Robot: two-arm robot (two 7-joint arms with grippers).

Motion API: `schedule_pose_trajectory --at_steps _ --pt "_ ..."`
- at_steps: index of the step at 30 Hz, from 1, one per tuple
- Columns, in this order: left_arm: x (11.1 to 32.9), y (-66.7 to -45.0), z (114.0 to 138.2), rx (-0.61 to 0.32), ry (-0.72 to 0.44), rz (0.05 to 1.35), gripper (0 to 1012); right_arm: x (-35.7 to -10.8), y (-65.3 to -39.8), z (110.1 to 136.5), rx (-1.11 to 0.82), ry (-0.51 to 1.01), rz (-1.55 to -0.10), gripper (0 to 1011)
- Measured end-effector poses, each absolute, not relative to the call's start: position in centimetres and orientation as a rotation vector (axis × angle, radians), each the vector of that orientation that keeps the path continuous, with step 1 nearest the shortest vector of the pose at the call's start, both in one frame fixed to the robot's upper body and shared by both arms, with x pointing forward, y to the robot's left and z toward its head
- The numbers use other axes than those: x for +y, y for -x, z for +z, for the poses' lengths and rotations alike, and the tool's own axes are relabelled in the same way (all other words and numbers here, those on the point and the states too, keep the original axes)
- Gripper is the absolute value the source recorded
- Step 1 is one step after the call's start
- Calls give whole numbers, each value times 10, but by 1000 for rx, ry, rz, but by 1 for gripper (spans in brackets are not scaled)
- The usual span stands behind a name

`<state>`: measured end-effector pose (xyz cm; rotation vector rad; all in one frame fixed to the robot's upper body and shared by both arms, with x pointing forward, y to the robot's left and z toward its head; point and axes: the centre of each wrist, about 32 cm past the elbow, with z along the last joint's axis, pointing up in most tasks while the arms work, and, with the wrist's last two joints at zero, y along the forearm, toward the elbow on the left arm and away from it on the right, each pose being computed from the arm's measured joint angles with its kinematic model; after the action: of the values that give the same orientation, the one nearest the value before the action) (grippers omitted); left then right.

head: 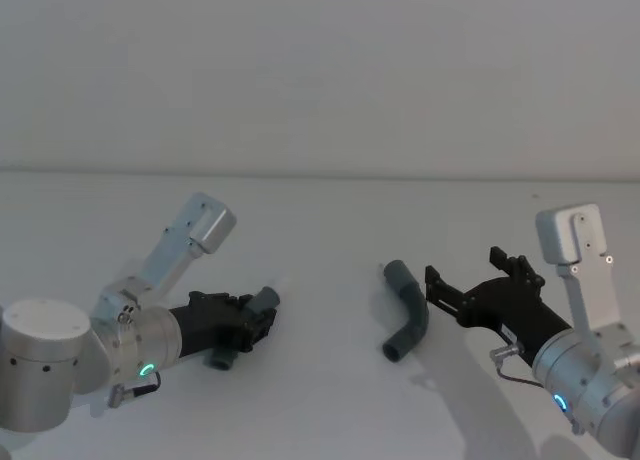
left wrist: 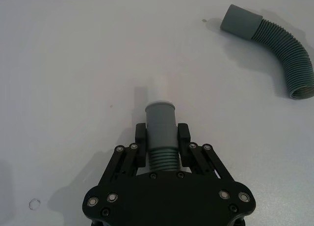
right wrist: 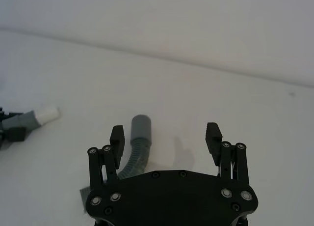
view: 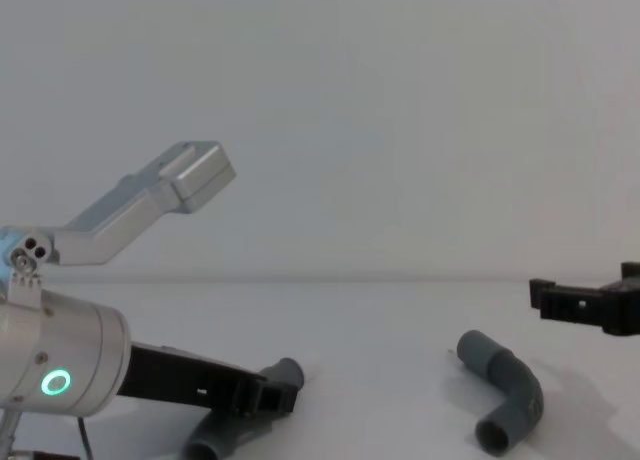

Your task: Use both hands to pick up one end of the pipe from the table, align the ends, and insert them.

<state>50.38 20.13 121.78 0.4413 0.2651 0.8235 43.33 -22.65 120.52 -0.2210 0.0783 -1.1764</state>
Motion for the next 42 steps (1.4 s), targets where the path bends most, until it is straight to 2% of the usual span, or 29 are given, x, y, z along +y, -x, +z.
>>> schedule_pose_trajectory --at_steps 17,42 --pt "201 -504 1218 265 -441 823 357 -217 -440 1217 140 293 -1135 1000" --pt "201 -504 1218 265 -441 824 357 -199 -454 1202 175 366 -1143 1000"
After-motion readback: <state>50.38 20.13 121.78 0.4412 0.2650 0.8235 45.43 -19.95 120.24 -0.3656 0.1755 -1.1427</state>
